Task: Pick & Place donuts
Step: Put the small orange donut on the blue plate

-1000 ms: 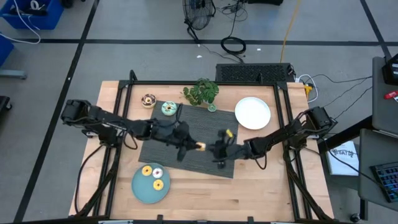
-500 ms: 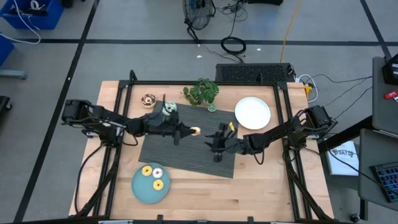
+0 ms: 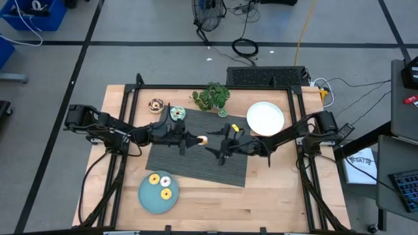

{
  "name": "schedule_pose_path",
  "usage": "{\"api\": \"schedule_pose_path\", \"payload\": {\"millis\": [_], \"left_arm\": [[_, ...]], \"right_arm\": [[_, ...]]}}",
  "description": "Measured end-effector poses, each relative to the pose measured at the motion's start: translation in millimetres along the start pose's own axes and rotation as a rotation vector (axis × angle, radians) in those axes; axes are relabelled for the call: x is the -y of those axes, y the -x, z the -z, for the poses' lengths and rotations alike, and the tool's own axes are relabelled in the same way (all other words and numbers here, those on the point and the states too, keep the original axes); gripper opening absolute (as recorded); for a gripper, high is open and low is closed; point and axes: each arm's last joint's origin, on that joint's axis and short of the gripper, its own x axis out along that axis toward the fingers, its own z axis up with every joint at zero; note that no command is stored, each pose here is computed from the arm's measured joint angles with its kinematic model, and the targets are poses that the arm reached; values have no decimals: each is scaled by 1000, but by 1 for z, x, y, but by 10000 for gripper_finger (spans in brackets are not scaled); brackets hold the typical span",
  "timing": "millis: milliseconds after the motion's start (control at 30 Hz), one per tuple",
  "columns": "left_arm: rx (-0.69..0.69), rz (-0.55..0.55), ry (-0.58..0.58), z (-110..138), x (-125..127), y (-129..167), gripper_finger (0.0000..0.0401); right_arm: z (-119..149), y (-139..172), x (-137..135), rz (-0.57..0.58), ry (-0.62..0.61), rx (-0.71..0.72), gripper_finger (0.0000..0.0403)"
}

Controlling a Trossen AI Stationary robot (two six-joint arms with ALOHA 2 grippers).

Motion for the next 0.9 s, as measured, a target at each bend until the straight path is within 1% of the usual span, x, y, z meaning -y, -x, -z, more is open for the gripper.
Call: {"api": "schedule_pose_path", "payload": {"millis": [167, 433, 567, 667, 733, 900], "left_arm": [[6, -7, -1, -1, -2, 0, 13], [6, -6, 1, -1, -1, 0, 13], [16, 3, 13, -2, -1, 0, 18], [29, 19, 15, -4, 1, 0, 13], [36, 37, 14, -5, 2, 0, 12], [38, 38, 21, -5, 2, 0, 18]], "right_arm": [[7, -6, -2, -2, -4, 53, 289], [3, -6, -1, 22, 35, 102, 274], [3, -6, 0, 24, 60, 99, 261], [3, -6, 0, 23, 70, 95, 253], [3, -6, -1, 23, 78, 95, 250], [3, -6, 0, 28, 81, 103, 245]]}}
